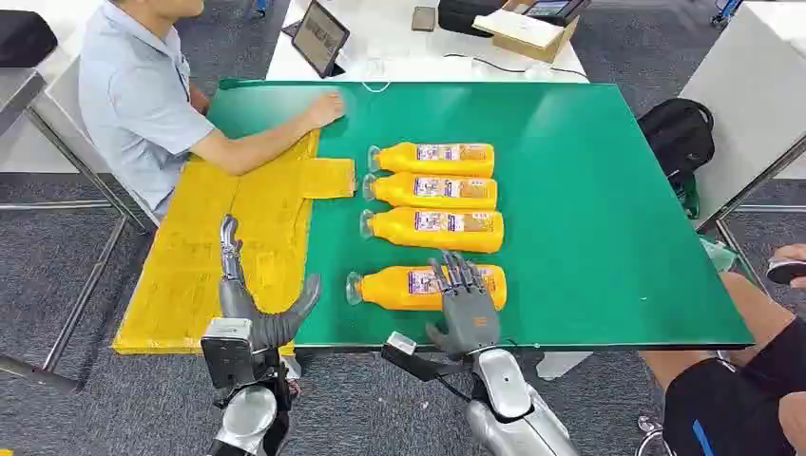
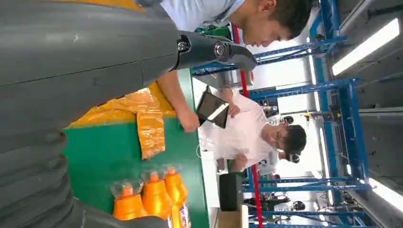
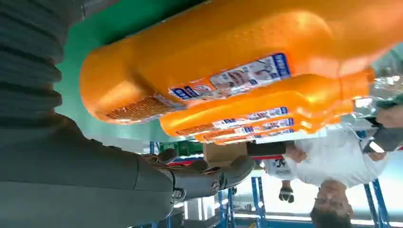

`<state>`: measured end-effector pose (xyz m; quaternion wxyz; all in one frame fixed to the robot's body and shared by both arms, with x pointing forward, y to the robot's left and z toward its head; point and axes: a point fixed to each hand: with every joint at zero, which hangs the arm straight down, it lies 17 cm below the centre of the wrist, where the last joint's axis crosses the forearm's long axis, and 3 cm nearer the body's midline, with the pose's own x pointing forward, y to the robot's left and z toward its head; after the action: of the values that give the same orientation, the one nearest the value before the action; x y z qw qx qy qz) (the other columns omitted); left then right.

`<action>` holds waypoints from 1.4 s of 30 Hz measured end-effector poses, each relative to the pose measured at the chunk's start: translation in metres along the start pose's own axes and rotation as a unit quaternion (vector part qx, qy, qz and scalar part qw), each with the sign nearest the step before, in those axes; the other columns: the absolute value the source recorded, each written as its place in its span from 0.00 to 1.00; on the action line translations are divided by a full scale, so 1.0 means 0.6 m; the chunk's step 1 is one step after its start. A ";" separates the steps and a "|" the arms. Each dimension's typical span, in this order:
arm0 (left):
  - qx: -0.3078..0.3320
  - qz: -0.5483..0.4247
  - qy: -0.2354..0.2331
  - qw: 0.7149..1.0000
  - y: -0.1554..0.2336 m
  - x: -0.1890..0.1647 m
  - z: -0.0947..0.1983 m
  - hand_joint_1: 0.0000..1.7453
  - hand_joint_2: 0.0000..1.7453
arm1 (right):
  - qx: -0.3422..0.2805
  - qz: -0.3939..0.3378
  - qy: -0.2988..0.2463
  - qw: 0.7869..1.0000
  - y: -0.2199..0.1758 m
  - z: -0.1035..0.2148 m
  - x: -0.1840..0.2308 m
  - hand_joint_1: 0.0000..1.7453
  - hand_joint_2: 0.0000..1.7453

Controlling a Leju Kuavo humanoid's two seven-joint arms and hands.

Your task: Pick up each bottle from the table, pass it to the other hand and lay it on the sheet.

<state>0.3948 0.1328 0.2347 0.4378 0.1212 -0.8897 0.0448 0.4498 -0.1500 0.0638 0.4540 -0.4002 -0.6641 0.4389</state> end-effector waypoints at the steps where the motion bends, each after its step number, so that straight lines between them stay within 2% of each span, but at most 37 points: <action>1: 0.000 0.000 0.000 1.000 0.000 0.000 0.000 0.00 1.00 | 0.005 0.001 0.001 1.000 0.003 0.000 -0.003 0.00 1.00; 9: -0.009 -0.008 0.009 1.000 -0.007 -0.011 0.007 0.00 1.00 | 0.022 0.022 0.018 0.999 0.019 0.001 -0.029 0.00 1.00; 13: -0.013 -0.010 0.015 1.000 -0.010 -0.018 0.011 0.00 1.00 | 0.048 -0.001 0.033 0.998 0.039 0.003 -0.045 0.00 1.00; 30: -0.038 -0.001 0.020 0.999 -0.039 -0.027 0.011 0.00 1.00 | 0.079 0.006 0.038 0.996 0.046 -0.054 -0.082 0.00 1.00; 34: -0.041 0.001 0.022 0.999 -0.043 -0.029 0.013 0.00 1.00 | 0.117 0.012 0.040 0.992 0.064 -0.064 -0.088 0.00 1.00; 39: -0.043 0.002 0.024 0.999 -0.044 -0.031 0.014 0.00 1.00 | 0.132 0.014 0.042 0.990 0.067 -0.075 -0.092 0.00 1.00; 40: -0.043 0.002 0.024 0.999 -0.045 -0.030 0.014 0.00 1.00 | 0.133 0.014 0.042 0.990 0.068 -0.076 -0.092 0.05 1.00; 41: -0.044 0.003 0.024 0.999 -0.046 -0.030 0.014 0.00 1.00 | 0.136 0.014 0.043 0.990 0.070 -0.076 -0.092 1.00 1.00; 42: -0.045 0.003 0.023 0.999 -0.047 -0.029 0.014 0.00 1.00 | 0.144 0.013 0.043 0.989 0.074 -0.075 -0.093 1.00 1.00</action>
<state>0.4056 0.1073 0.2148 0.4632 0.0977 -0.8808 0.0092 0.5134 -0.1788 0.0168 0.5292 -0.3580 -0.5685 0.5182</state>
